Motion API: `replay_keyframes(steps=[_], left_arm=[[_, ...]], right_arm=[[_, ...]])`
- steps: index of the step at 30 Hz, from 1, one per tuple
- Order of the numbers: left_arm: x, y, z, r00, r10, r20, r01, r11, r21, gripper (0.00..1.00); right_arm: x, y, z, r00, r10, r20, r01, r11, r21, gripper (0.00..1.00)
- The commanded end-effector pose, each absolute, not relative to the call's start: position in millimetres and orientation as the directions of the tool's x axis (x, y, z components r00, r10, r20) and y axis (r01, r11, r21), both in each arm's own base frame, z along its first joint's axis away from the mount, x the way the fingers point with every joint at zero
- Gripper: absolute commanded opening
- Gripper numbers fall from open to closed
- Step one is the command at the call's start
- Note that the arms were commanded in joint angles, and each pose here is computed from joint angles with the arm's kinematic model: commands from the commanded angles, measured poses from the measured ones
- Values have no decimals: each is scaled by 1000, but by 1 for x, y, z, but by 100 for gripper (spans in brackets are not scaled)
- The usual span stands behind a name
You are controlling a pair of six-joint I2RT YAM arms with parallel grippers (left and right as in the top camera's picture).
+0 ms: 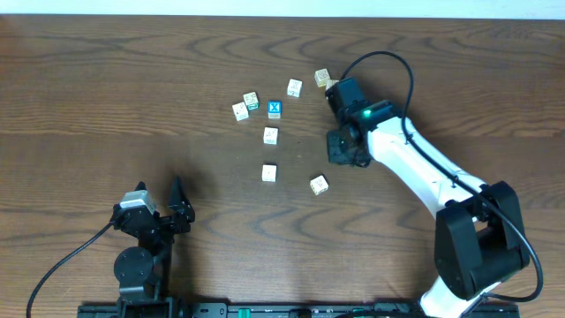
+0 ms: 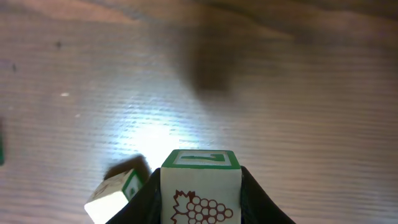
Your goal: Lift 3 blocks
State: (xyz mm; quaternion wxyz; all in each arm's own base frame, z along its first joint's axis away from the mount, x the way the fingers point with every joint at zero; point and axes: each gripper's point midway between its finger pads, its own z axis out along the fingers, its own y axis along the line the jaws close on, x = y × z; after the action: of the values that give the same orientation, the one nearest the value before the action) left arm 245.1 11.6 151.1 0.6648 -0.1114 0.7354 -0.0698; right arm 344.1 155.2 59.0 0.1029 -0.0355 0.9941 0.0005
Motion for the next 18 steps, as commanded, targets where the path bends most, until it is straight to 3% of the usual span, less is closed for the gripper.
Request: replay_keyframes(steps=[1,10,18], left_arm=[[244,12,137,-133,-268,-954,-88,962,-258,73],[244,12,137,-133,-267,-954,-88,962,-257,73],[244,12,137,-133,-267,-954,-88,962,-257,74]], right_arm=[[330,161,54,-978,-75,-193,-69,997,-38,9],[295,146,15,-991,-40,-128,-27,994,-102,12],[270,161,-7,-997,-53,-58,-53,999,-2,11]])
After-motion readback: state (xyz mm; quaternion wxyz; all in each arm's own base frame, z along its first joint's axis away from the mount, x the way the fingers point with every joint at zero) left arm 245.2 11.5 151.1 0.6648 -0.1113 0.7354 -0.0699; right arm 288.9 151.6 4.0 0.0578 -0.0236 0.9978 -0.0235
